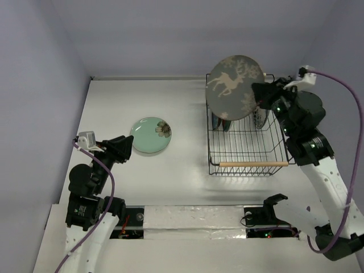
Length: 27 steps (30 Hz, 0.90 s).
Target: Unload the plates from the dish rack
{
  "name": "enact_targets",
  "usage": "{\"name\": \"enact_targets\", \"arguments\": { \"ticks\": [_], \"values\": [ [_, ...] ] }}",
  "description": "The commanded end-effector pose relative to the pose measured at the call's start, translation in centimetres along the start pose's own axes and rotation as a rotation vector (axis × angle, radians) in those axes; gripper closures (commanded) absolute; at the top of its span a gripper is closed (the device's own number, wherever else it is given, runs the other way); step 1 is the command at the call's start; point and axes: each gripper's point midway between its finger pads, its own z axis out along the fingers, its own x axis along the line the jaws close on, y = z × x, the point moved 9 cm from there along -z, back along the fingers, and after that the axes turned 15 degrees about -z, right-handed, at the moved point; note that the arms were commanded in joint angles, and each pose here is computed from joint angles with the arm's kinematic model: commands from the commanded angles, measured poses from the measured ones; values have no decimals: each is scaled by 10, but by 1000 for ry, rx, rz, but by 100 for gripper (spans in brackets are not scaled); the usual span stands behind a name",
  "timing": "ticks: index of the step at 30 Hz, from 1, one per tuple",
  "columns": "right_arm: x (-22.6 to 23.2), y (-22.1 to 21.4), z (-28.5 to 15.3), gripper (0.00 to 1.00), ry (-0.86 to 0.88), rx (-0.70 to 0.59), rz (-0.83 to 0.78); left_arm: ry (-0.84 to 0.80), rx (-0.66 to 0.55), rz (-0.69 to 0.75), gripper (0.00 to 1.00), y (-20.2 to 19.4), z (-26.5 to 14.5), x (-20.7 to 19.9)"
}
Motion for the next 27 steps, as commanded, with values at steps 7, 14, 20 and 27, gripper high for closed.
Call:
{"name": "enact_targets", "arguments": {
  "ticks": [7,14,20,27],
  "values": [
    [137,-11,59,100,573,-21,199,-20,-24,5,61,7,4,-6],
    [200,-83,112,100,649,157,230,-8,-36,6,61,8,4,-4],
    [228,-156,148,100,625,310,235,-14,-32,6,61,8,4,-5],
    [237,-213,169,100,637,403,283,-19,-35,7,61,8,3,-5]
  ]
}}
